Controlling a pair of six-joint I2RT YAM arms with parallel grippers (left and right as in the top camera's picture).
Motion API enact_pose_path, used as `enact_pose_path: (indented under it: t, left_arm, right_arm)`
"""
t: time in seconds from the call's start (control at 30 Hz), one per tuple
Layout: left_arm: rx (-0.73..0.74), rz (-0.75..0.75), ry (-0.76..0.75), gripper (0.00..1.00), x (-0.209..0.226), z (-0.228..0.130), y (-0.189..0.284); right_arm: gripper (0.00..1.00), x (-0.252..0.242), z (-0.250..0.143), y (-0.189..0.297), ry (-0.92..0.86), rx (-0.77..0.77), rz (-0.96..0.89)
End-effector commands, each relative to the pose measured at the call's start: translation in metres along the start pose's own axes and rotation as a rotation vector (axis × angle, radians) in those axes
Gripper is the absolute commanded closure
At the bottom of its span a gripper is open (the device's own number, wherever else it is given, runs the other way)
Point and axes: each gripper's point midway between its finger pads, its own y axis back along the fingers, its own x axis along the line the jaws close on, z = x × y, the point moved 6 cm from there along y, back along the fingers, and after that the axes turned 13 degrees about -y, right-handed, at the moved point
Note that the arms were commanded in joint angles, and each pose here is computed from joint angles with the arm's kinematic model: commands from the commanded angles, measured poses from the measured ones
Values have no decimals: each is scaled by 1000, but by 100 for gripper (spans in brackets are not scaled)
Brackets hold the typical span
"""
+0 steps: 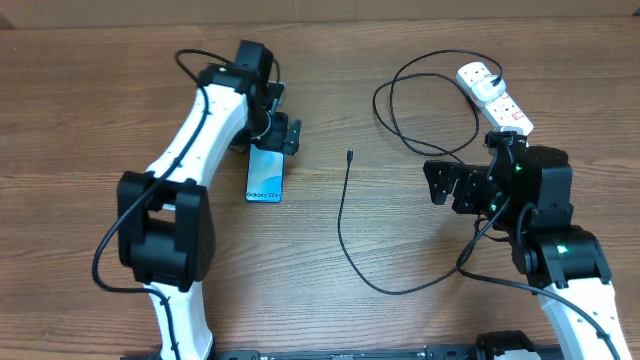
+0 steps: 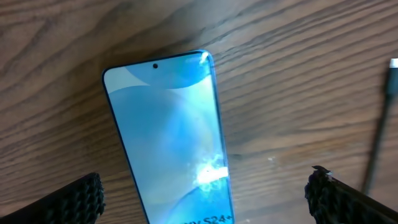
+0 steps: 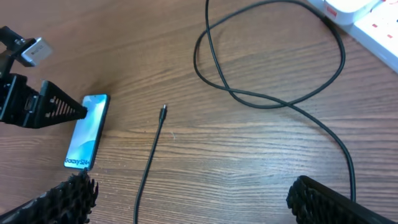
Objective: Plug charger to phone and switch on socket
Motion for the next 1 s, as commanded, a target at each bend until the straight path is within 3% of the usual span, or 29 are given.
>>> enact_pose_path:
  t: [0.0,0.37,0.97]
  left_arm:
    - [30,83,41,1,5,2,-9]
    - [158,66,77,1,5,-14,-39]
    - [153,71,132,7,5,-18,-52]
  right_arm:
    - [0,7,7,1,3,-7,18]
    - [0,5,5,-4,-2,12,12]
    - [0,5,5,-4,-2,12,11]
